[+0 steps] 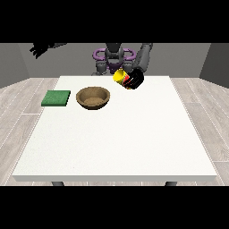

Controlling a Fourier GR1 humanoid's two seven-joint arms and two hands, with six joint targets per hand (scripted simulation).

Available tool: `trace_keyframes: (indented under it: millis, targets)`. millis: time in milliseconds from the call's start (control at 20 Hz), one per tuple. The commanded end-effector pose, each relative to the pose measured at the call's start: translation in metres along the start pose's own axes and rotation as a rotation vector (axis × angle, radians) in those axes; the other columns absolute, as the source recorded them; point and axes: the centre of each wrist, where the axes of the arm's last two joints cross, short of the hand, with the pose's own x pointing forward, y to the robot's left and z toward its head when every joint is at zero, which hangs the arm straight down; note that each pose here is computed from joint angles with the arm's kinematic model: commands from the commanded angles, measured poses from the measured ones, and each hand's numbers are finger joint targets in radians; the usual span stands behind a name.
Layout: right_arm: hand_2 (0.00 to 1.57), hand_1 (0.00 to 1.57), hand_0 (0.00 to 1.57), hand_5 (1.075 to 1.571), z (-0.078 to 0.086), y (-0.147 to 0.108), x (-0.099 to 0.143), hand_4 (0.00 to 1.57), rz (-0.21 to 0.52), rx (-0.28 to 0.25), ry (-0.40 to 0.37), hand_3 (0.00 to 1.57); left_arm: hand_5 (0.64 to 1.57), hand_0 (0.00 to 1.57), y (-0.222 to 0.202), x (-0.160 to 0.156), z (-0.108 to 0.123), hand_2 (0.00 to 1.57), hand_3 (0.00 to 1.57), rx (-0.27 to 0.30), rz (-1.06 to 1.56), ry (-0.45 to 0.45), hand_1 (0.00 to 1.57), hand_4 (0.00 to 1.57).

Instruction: Pick the cup and pour the ball into the bowl, then pick the bowl and place it on the pad

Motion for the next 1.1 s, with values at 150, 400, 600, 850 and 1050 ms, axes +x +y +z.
trace_keyframes:
  millis: [150, 400, 600, 850, 1050]
  targets:
    - [0.00, 0.00, 0.00, 1.561, 0.007, -0.011, -0.022, 0.68, -0.021, 0.016, 0.088, 0.08, 1.545, 1.36, -0.007, 0.019, -0.022, 1.57, 1.57, -0.056, -0.496, -0.058, 1.36, 1.44]
    - [0.00, 0.00, 0.00, 1.560, 0.007, -0.032, -0.023, 0.69, -0.024, -0.022, 0.097, 0.00, 1.531, 1.36, -0.052, 0.085, -0.028, 1.57, 1.57, -0.131, -0.580, -0.078, 1.36, 1.47]
    - [0.00, 0.00, 0.00, 1.561, 0.004, -0.045, -0.028, 0.70, -0.049, -0.025, 0.072, 0.12, 1.535, 1.33, -0.051, 0.124, -0.044, 1.57, 1.57, -0.127, -0.689, -0.119, 1.33, 1.47]
    - [0.00, 0.00, 0.00, 1.556, -0.012, -0.017, -0.036, 0.69, -0.041, 0.027, 0.105, 0.18, 1.557, 1.46, -0.053, 0.152, -0.055, 1.57, 1.57, -0.070, -0.980, -0.127, 1.46, 1.26]
    - [0.00, 0.00, 0.00, 1.554, -0.014, -0.006, -0.041, 0.69, -0.050, 0.007, 0.126, 0.26, 1.571, 1.40, -0.055, 0.155, -0.056, 1.57, 1.57, -0.093, -1.149, -0.174, 1.40, 1.04]
